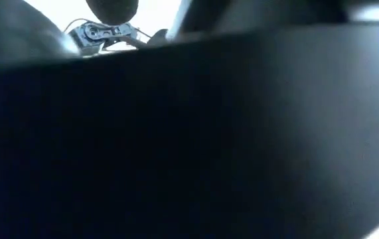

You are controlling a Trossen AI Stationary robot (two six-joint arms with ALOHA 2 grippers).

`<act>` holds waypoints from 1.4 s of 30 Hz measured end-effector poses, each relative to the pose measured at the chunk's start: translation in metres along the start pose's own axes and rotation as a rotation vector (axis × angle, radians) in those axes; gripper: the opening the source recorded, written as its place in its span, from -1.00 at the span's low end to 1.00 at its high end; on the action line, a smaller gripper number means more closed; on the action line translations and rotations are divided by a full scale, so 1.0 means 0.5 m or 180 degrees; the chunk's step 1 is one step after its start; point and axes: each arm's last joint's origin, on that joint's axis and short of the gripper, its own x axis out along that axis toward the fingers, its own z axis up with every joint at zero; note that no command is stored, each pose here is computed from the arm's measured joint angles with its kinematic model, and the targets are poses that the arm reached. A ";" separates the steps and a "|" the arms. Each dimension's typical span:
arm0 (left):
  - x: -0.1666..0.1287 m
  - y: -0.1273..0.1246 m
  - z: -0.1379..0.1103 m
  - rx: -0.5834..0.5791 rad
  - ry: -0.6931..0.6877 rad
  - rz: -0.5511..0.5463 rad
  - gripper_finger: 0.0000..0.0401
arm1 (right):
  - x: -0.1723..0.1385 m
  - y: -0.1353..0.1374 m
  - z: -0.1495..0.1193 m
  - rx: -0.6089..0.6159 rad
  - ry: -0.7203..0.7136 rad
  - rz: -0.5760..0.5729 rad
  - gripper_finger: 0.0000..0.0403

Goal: Set table place

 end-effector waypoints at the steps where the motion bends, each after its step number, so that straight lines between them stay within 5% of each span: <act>1: 0.000 0.000 0.000 -0.0002 0.0001 -0.0004 0.05 | 0.000 0.000 0.000 0.0033 0.0001 0.0000 -0.12; 15: -0.002 -0.001 -0.017 -0.0017 0.0263 -0.0037 0.05 | 0.002 -0.010 -0.012 0.0786 0.0243 -0.0088 -0.12; 21: -0.002 -0.001 -0.019 -0.0027 0.0298 -0.0038 0.05 | 0.036 -0.021 -0.038 0.1035 0.0557 -0.0429 -0.12; 27: -0.002 -0.001 -0.019 -0.0024 0.0299 -0.0036 0.05 | 0.070 -0.030 -0.050 0.1091 0.0680 -0.0568 -0.12; 36: -0.002 -0.001 -0.020 0.0052 0.0312 -0.0028 0.05 | 0.110 -0.027 -0.049 0.1190 0.0656 -0.0316 -0.13; 42: -0.002 0.000 -0.022 0.0125 0.0356 0.0019 -0.08 | 0.112 -0.027 -0.049 0.1187 0.0649 -0.0320 -0.30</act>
